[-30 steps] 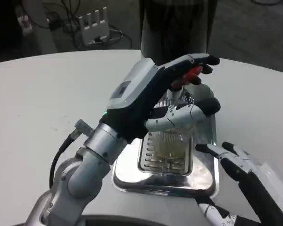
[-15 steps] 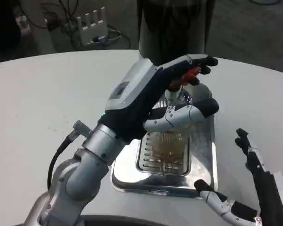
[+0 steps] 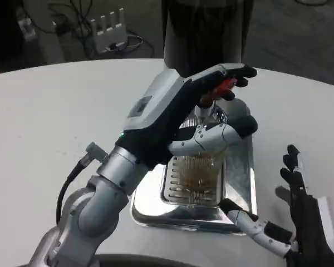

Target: Grasp the cup under the faucet to collect the drink, then remove the cup.

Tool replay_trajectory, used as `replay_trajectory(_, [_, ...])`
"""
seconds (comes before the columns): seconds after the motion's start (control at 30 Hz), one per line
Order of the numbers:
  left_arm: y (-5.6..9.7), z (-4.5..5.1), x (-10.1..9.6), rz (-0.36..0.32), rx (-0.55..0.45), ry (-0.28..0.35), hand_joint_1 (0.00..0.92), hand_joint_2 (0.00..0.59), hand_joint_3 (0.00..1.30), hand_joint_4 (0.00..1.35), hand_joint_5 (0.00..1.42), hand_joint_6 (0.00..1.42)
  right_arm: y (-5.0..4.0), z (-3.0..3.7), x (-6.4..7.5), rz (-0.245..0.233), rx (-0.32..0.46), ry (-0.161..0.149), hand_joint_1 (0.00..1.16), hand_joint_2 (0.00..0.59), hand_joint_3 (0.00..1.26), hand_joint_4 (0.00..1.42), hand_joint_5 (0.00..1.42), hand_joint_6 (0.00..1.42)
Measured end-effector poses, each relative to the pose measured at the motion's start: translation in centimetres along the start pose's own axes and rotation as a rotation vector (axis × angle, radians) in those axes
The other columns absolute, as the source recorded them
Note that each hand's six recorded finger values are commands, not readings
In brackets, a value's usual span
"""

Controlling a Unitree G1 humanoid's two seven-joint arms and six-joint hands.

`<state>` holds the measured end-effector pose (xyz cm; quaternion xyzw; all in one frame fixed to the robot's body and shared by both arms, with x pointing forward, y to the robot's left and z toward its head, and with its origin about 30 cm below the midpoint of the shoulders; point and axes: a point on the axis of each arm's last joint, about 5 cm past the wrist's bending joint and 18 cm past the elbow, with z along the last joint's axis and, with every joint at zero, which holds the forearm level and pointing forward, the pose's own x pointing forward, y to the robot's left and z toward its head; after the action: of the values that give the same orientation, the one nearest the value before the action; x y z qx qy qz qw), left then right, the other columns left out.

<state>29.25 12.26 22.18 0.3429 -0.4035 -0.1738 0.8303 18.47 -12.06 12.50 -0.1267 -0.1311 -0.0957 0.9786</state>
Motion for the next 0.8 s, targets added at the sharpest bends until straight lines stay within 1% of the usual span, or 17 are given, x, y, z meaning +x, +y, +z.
replay_trajectory(0.07, [0.0,-0.01,0.0,0.0,0.0,0.0,0.0,0.094,0.33,0.34,0.44,0.44,0.14,-0.04,0.1,-0.005,0.0,0.001,0.85,0.142,0.0,0.02,0.06,0.16])
replay_trajectory(0.1, [0.0,-0.03,0.0,0.0,0.0,0.0,0.0,0.094,0.33,0.34,0.44,0.44,0.38,-0.03,0.3,-0.013,0.002,-0.003,0.85,0.135,0.0,0.02,0.07,0.16])
replay_trajectory(0.27, [0.1,-0.11,0.1,-0.003,0.002,0.002,0.0,0.094,0.33,0.34,0.44,0.44,0.97,-0.02,0.8,-0.014,-0.002,-0.011,0.86,0.133,0.01,0.02,0.07,0.17])
replay_trajectory(0.33, [0.1,-0.15,0.2,-0.004,0.004,0.003,0.0,0.094,0.33,0.33,0.44,0.44,1.33,-0.09,1.2,-0.02,-0.026,-0.019,0.87,0.134,0.01,0.04,0.08,0.17])
replay_trajectory(0.4, [0.1,-0.16,0.2,-0.006,0.003,0.003,0.0,0.094,0.33,0.33,0.44,0.44,1.58,-0.1,1.3,-0.014,-0.035,-0.023,0.87,0.134,0.01,0.06,0.08,0.18])
replay_trajectory(0.47, [0.0,-0.16,0.2,-0.007,0.003,0.003,0.0,0.094,0.33,0.33,0.44,0.44,1.83,-0.2,1.4,-0.025,-0.039,-0.021,0.87,0.134,0.03,0.08,0.1,0.19])
replay_trajectory(0.5, [0.0,-0.17,0.2,-0.007,0.003,0.003,0.0,0.094,0.33,0.33,0.44,0.44,1.9,-0.37,1.4,-0.038,-0.042,-0.013,0.87,0.134,0.04,0.1,0.11,0.2])
replay_trajectory(0.57, [0.1,-0.19,0.2,-0.008,0.005,0.004,0.0,0.094,0.33,0.33,0.44,0.44,1.97,-0.39,1.4,-0.048,-0.042,-0.013,0.87,0.134,0.05,0.1,0.13,0.21])
replay_trajectory(0.63, [0.2,-0.23,0.2,-0.009,0.008,0.005,0.0,0.094,0.33,0.33,0.44,0.44,2.08,-0.33,1.5,-0.055,-0.04,-0.017,0.87,0.134,0.06,0.11,0.13,0.22])
replay_trajectory(0.77, [0.5,-0.36,0.1,-0.016,0.021,0.003,0.0,0.094,0.33,0.33,0.44,0.44,2.62,0.07,2.1,-0.059,-0.034,-0.043,0.87,0.135,0.06,0.12,0.14,0.23])
replay_trajectory(0.8, [0.5,-0.38,0.1,-0.016,0.022,0.003,0.0,0.094,0.33,0.33,0.44,0.44,2.69,0.07,2.2,-0.061,-0.034,-0.044,0.89,0.138,0.07,0.12,0.15,0.24])
